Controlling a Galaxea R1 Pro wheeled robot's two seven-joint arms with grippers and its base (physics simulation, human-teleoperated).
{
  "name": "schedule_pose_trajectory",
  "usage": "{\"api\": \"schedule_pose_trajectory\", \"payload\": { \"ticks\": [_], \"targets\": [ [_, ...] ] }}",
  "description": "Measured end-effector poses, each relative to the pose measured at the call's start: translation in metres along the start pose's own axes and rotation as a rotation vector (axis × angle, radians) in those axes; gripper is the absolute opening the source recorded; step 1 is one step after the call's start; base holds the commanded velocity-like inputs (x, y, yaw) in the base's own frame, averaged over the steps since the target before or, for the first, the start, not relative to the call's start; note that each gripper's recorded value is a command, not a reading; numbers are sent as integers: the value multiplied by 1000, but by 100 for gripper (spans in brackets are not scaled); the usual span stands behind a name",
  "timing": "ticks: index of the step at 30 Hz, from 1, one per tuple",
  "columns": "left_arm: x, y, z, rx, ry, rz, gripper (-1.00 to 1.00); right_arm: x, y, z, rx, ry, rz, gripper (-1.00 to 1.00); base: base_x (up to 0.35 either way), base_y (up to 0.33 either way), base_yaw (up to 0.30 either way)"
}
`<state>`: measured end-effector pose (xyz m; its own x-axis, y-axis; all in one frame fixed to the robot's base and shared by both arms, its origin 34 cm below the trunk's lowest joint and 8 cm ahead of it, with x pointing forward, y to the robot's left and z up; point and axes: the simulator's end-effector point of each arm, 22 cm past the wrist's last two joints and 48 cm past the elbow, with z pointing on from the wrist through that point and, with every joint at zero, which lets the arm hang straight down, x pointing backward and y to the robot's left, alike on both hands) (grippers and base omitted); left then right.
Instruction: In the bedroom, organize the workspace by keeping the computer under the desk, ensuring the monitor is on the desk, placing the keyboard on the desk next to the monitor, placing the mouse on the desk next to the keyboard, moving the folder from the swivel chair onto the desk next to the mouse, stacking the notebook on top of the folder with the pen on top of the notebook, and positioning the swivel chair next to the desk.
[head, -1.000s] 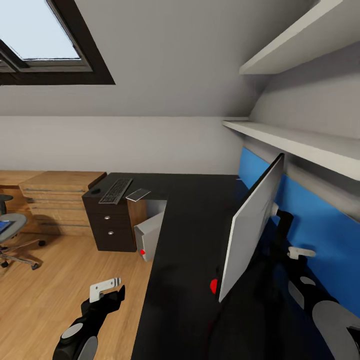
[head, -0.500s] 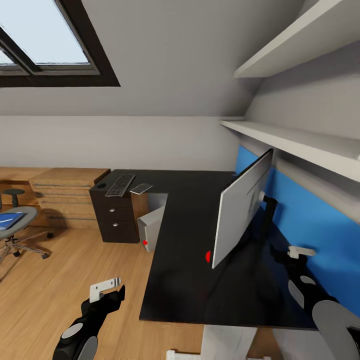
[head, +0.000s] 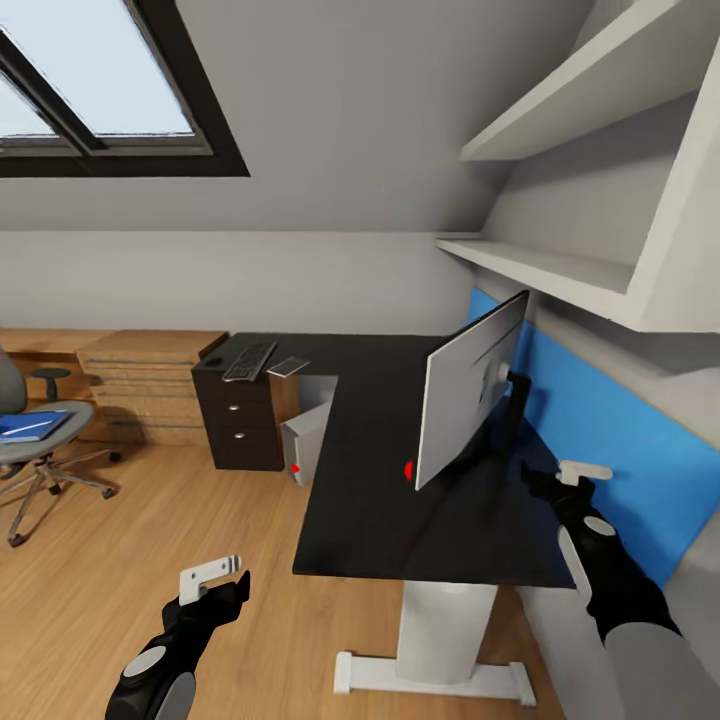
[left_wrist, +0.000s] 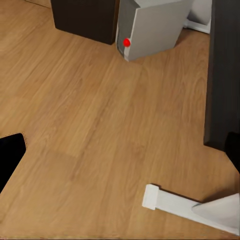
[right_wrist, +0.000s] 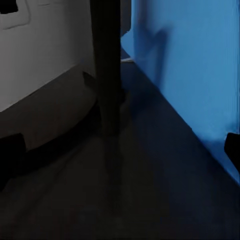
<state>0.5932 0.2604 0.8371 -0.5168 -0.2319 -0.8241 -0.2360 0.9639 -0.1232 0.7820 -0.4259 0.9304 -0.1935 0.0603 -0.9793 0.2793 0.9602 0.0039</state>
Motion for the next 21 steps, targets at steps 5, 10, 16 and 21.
{"api": "schedule_pose_trajectory", "payload": {
  "ticks": [5, 10, 16, 21],
  "targets": [
    [1, 0, 0, -1, 2, 1, 100, 0, 66, -81, -28, 66, 36, 100, -198, 236, 0],
    [2, 1, 0, -2, 3, 1, 100, 0, 91, -90, -63, 62, -8, 100, 25, 308, 0],
    [2, 1, 0, -3, 3, 1, 100, -6, 99, -93, -77, 27, -18, 100, 198, 253, 0],
    [3, 1, 1, -3, 6, 1, 100, -13, 102, -94, -81, -5, -19, 100, 55, 63, 0]
  ]
}}
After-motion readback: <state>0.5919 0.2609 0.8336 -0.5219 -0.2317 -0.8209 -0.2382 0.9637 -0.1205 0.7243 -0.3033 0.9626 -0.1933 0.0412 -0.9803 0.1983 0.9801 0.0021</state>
